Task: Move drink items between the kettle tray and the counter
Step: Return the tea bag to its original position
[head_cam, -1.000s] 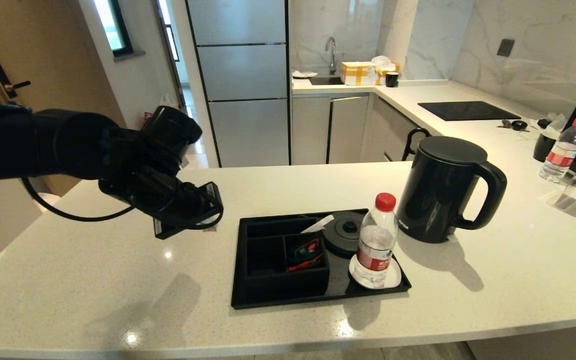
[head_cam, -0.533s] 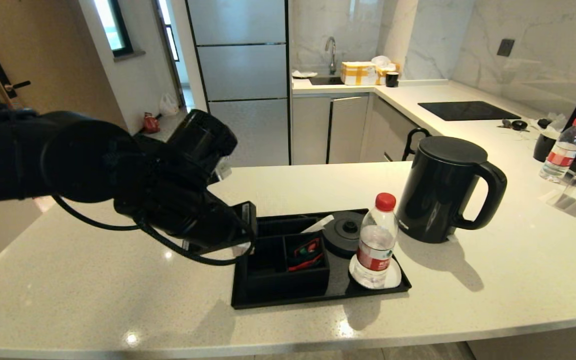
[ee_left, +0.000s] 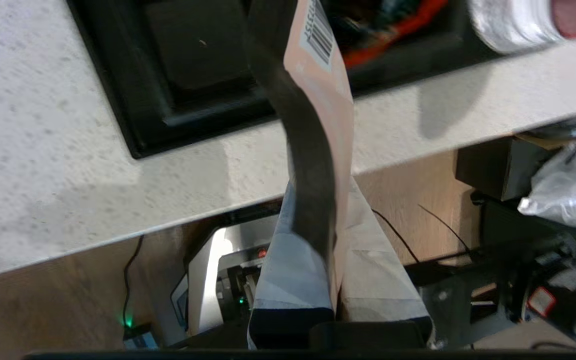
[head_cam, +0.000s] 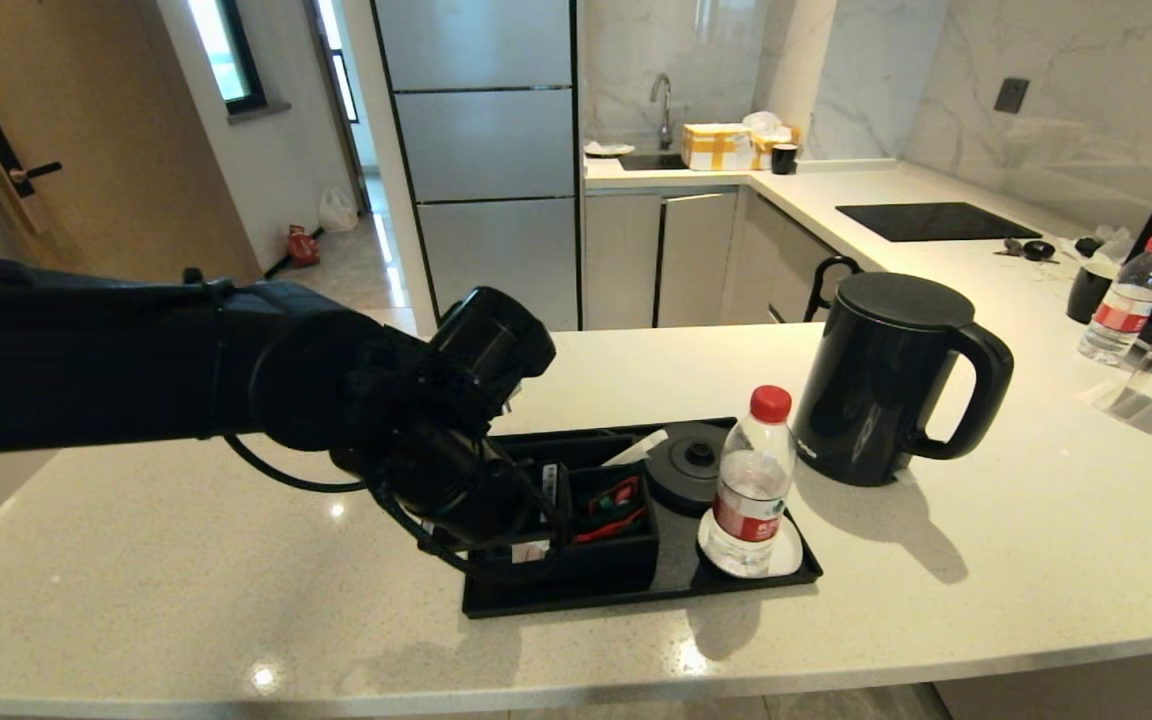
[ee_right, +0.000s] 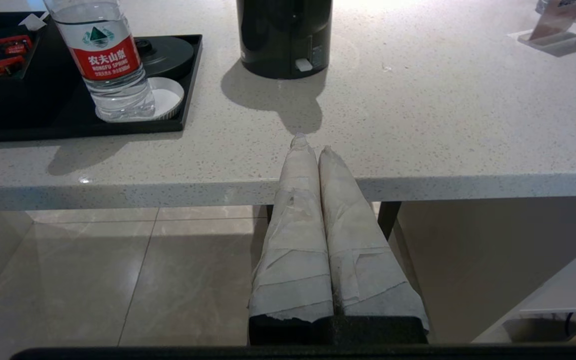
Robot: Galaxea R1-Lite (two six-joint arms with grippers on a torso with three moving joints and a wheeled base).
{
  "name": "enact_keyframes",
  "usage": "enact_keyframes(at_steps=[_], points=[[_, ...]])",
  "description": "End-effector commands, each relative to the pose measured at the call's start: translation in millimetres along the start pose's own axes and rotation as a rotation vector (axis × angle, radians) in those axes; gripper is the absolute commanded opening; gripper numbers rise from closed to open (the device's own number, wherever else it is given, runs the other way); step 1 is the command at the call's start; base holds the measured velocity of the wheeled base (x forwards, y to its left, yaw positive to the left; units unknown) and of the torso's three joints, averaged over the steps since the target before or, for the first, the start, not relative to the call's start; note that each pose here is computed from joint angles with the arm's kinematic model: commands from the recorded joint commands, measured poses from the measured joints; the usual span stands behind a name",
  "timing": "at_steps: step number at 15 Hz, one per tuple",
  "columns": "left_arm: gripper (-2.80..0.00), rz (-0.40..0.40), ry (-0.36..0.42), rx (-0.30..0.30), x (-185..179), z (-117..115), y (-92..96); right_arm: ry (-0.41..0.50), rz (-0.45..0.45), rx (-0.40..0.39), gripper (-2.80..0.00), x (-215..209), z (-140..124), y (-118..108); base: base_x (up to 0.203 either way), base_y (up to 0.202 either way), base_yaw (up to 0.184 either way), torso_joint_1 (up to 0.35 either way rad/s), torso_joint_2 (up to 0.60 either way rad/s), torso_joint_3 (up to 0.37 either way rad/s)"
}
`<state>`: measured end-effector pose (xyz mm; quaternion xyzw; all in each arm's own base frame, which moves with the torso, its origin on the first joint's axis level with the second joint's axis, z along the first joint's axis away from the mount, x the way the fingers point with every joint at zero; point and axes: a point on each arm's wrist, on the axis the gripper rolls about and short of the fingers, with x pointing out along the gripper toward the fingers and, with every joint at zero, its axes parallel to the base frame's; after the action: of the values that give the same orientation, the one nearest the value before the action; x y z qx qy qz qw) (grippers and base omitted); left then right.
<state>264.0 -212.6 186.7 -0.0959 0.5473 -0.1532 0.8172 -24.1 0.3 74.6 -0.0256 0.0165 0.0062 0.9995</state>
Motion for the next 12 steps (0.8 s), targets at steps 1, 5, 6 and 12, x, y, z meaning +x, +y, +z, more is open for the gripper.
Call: enact_keyframes(at_steps=[1,5,6,12], points=[[-2.8,0.022,0.009,-0.007,8,1,0.0,0.002,0.001,-0.001,-2.8,0,0,0,0.0,0.0,0.0,0.0,0.0,0.0],[-2.8,0.129,-0.042,-0.066,64,24,3.8,0.002,0.001,-0.001,-2.8,0,0,0,0.0,0.0,0.0,0.0,0.0,0.0],[-2.8,0.129,-0.043,-0.067,64,24,3.8,0.002,0.001,-0.001,-2.8,0,0,0,0.0,0.0,0.0,0.0,0.0,0.0],[-0.43,0.163,-0.06,-0.117,74,30,6.1,0.002,0.001,0.001,-2.8,0,0,0,0.0,0.0,0.0,0.0,0.0,0.0]])
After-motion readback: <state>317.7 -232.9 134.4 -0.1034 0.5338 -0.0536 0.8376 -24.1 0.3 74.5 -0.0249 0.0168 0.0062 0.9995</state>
